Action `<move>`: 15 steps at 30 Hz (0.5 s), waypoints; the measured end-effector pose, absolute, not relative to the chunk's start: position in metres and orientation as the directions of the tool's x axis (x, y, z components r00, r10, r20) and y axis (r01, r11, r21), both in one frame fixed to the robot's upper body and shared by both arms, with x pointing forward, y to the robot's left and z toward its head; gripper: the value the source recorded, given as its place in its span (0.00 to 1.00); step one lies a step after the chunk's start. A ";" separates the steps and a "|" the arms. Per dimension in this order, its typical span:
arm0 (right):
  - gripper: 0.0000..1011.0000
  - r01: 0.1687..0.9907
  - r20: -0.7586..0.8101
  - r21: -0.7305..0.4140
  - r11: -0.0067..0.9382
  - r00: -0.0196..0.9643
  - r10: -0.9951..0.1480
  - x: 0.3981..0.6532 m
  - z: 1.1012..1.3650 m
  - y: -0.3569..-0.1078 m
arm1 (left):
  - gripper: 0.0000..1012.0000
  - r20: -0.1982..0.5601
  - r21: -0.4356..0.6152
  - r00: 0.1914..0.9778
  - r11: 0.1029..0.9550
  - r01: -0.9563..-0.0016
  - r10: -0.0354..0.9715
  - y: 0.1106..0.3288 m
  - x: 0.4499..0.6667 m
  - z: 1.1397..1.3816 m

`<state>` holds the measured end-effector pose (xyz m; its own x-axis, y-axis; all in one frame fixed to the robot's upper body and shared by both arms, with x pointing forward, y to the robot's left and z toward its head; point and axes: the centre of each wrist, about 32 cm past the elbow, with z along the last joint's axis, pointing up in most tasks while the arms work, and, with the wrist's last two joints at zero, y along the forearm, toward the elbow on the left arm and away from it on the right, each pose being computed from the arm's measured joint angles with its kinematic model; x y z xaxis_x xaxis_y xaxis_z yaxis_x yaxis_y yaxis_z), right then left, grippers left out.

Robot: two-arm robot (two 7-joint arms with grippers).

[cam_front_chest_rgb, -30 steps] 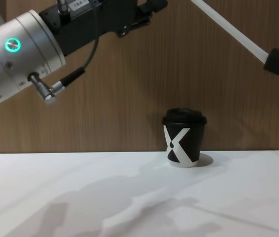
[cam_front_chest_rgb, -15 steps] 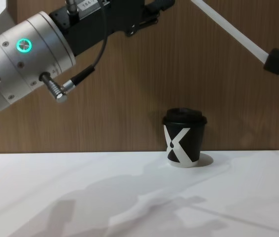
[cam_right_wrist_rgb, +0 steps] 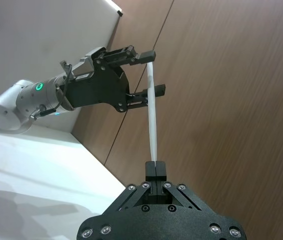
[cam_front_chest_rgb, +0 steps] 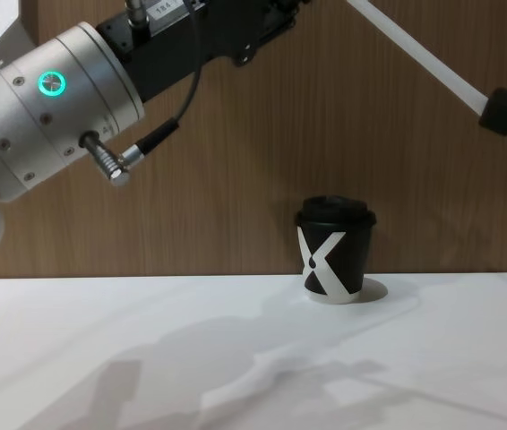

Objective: Pick up the straw with one hand, pass it to the other hand, and insert it into the cup.

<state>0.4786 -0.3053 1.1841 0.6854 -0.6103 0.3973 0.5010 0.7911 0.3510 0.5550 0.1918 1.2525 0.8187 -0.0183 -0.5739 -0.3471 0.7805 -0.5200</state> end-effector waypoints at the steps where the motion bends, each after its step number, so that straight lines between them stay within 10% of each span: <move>1: 0.00 0.501 0.397 0.351 0.791 0.685 -0.610 0.479 1.184 -0.305 | 0.62 -0.574 -0.520 0.819 0.780 -0.347 -0.019 0.192 0.555 1.253; 15: 0.00 0.501 0.397 0.351 0.791 0.685 -0.610 0.479 1.184 -0.305 | 0.18 -0.574 -0.522 0.819 0.779 -0.346 -0.021 0.191 0.556 1.252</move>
<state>0.4786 -0.3053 1.1841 0.6854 -0.6102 0.3973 0.5009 0.7911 0.3509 0.5556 0.1910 1.2523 0.8185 -0.0213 -0.5741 -0.3461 0.7793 -0.5223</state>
